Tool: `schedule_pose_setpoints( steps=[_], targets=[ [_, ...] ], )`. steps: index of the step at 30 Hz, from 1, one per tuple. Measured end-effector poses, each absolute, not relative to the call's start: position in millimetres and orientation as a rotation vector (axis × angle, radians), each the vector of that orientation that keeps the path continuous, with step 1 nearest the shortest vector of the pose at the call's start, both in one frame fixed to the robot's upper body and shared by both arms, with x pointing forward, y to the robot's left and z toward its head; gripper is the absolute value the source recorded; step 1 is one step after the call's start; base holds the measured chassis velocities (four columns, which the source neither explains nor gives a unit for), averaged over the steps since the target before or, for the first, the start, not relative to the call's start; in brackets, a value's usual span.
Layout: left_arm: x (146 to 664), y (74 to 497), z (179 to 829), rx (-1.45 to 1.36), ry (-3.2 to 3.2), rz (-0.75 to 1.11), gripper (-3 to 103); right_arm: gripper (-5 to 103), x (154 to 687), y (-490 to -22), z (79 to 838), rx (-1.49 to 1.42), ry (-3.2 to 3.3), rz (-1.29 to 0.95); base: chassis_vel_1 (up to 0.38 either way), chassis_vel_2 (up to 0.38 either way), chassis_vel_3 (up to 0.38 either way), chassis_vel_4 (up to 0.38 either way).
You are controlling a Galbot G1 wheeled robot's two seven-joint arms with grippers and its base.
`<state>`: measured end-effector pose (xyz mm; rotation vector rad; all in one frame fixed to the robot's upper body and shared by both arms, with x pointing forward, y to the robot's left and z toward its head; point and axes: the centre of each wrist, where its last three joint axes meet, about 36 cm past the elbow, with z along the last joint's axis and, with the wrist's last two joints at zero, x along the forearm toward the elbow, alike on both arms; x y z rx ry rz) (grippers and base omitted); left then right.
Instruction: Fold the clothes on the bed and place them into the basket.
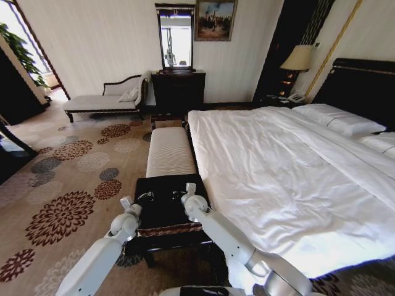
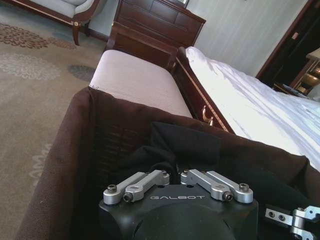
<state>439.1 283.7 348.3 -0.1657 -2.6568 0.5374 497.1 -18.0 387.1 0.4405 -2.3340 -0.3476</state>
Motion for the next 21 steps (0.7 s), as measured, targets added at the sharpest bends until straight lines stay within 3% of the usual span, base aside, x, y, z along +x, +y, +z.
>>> schedule_pose_setpoints(
  steps=[5, 7, 9, 12, 15, 18, 21],
  targets=[
    [437.4, 285.1, 347.9, -0.155, -2.641, 0.521, 2, 4, 495.1, -19.6, 386.5, 0.443, -2.320, -0.340, 0.000, 0.000, 0.000, 0.000],
    [437.2, 284.9, 348.2, -0.151, -2.635, 0.514, 5, 8, 494.6, -19.7, 386.3, 0.444, -2.317, -0.341, 0.000, 0.000, 0.000, 0.000],
    [437.1, 284.4, 348.1, -0.123, -2.621, 0.485, 15, 19, 493.9, -19.9, 386.1, 0.446, -2.313, -0.342, 0.000, 0.000, 0.000, 0.000],
    [436.8, 284.2, 346.7, -0.103, -2.611, 0.454, 21, 24, 493.2, -20.0, 386.1, 0.449, -2.309, -0.344, 0.000, 0.000, 0.000, 0.000],
    [435.6, 286.0, 345.8, -0.082, -2.599, 0.435, 37, 40, 491.5, -20.5, 386.2, 0.453, -2.303, -0.350, 0.000, 0.000, 0.000, 0.000],
    [434.3, 287.0, 346.9, -0.077, -2.596, 0.429, 43, 46, 490.6, -20.8, 386.0, 0.453, -2.302, -0.351, 0.000, 0.000, 0.000, 0.000],
    [432.7, 289.0, 349.4, -0.069, -2.593, 0.424, 59, 61, 488.0, -21.0, 385.5, 0.448, -2.298, -0.358, 0.000, 0.000, 0.000, 0.000]
  ],
)
